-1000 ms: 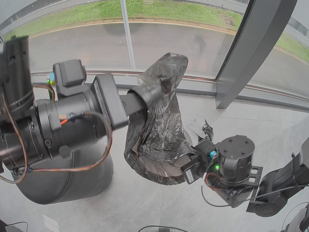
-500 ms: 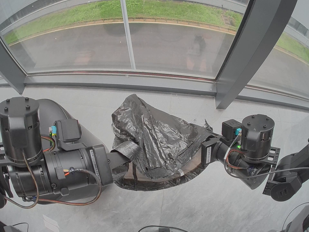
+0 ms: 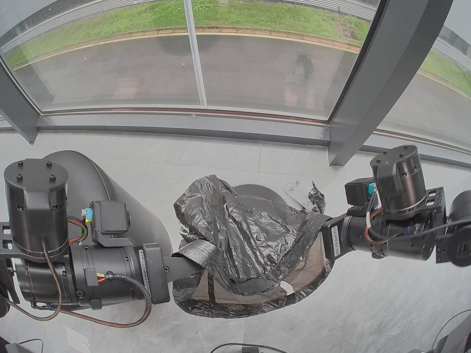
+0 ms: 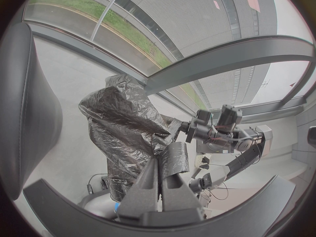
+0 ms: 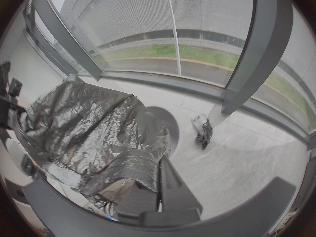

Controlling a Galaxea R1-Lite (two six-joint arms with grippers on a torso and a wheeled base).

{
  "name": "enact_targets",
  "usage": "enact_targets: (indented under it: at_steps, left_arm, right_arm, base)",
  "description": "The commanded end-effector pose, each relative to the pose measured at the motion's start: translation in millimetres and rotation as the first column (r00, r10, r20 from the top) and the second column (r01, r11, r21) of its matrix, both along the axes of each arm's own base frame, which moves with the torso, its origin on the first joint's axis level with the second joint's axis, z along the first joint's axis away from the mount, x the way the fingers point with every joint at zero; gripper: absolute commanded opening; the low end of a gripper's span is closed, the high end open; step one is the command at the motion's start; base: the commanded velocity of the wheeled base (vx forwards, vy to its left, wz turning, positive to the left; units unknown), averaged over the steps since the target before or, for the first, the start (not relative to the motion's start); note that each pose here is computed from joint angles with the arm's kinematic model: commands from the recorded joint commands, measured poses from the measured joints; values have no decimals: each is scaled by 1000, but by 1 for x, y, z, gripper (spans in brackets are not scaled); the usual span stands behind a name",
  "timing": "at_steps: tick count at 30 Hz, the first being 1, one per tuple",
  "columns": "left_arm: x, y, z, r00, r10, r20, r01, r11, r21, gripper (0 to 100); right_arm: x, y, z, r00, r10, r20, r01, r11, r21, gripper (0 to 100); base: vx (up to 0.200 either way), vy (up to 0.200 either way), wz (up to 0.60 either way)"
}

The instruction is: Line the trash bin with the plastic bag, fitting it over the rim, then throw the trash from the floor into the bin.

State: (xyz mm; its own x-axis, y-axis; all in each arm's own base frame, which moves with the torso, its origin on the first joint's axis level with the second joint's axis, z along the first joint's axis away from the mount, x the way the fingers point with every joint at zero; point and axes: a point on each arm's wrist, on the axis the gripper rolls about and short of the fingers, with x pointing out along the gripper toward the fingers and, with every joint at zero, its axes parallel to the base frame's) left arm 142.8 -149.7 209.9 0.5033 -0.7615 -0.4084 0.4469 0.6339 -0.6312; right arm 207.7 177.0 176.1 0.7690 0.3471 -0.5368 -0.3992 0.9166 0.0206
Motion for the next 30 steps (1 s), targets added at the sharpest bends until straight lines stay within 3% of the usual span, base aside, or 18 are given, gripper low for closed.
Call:
enact_targets:
  at_steps: [1, 6, 12, 13, 22, 30]
  left_arm:
    - [3, -3, -11, 985, -100, -143, 98, 995, -23, 0]
    - [11, -5, -10, 962, -183, -203, 167, 981, -98, 0]
    - [11, -8, -3, 948, -264, -180, 235, 957, -168, 0]
    - [12, -9, -2, 944, -279, -174, 248, 952, -179, 0]
    - [18, -10, -13, 941, -262, -213, 230, 959, -164, 0]
    - [19, -8, -17, 933, -238, -268, 197, 965, -174, 0]
  right_arm:
    - [-14, -30, 98, 990, 105, -97, -81, 971, 226, 0]
    - [-14, -35, 112, 977, 158, -144, -116, 957, 266, 0]
    - [-20, -36, 123, 944, 237, -229, -162, 939, 304, 0]
    - [-22, -37, 131, 928, 259, -270, -165, 931, 325, 0]
    - [-20, -38, 126, 874, 263, -409, -148, 945, 291, 0]
    - [-25, -38, 115, 821, 301, -485, -164, 938, 304, 0]
  base:
    - [0, 0, 0]
    - [0, 0, 0]
    - [0, 0, 0]
    - [0, 0, 0]
    - [0, 0, 0]
    - [0, 0, 0]
